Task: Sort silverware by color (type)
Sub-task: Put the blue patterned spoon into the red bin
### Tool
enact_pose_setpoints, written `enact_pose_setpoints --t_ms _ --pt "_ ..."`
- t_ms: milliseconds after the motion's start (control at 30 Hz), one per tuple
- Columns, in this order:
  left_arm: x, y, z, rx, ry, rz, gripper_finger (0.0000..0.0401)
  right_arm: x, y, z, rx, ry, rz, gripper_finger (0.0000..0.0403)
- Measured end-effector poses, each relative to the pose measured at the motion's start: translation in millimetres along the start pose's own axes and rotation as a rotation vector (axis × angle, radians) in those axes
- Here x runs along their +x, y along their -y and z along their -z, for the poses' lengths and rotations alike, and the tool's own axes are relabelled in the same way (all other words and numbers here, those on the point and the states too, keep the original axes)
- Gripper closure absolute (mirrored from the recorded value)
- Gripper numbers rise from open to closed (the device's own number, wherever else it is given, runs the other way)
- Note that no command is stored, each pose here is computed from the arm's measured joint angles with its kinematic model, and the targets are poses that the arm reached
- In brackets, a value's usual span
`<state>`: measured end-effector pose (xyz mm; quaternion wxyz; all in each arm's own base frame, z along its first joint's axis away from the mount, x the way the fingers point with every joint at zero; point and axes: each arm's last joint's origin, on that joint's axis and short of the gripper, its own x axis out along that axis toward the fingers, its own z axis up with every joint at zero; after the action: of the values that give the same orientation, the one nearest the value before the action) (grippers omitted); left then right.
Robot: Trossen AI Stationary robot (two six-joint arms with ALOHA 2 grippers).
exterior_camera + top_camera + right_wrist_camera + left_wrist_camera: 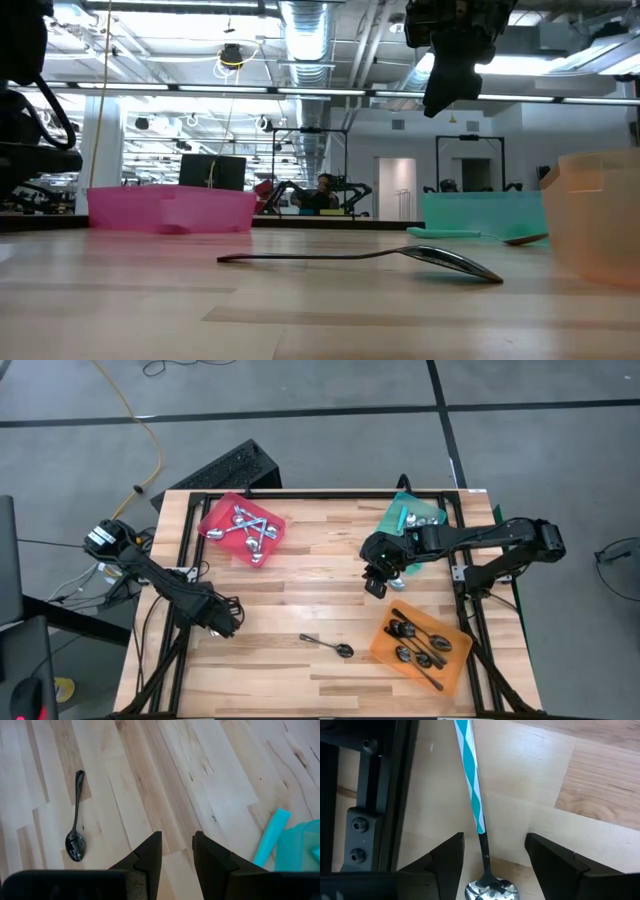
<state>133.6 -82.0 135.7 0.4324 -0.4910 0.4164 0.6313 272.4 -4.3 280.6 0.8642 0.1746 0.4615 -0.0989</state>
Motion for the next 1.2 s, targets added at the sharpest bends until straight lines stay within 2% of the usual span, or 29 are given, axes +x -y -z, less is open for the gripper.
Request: enact_pose_setpoints --t_ms 167,267,567,733,1200 --pt "2.9 -1.1 -1.5 0.010 0.009 -0.008 0.0196 0.0 0.0 0.0 0.000 0.000 0.000 0.0271" --pt "3.4 -1.2 -1.6 0.012 0.008 -0.008 0.0209 0.0 0.0 0.0 0.000 0.000 0.000 0.0271" --pt "3.9 0.6 -1.4 0.027 0.023 0.026 0.0341 0.0 -1.1 -2.7 0.001 0.028 -0.012 0.0271" --pt "4.4 0.2 -2.2 0.037 0.035 0.027 0.0389 0.0 -1.1 -2.7 0.002 0.028 -0.012 0.0271" --pt "-3.1 7.8 3.8 0.148 0.037 0.106 0.0400 -0.1 -1.6 -3.8 -0.004 0.039 -0.016 0.0271"
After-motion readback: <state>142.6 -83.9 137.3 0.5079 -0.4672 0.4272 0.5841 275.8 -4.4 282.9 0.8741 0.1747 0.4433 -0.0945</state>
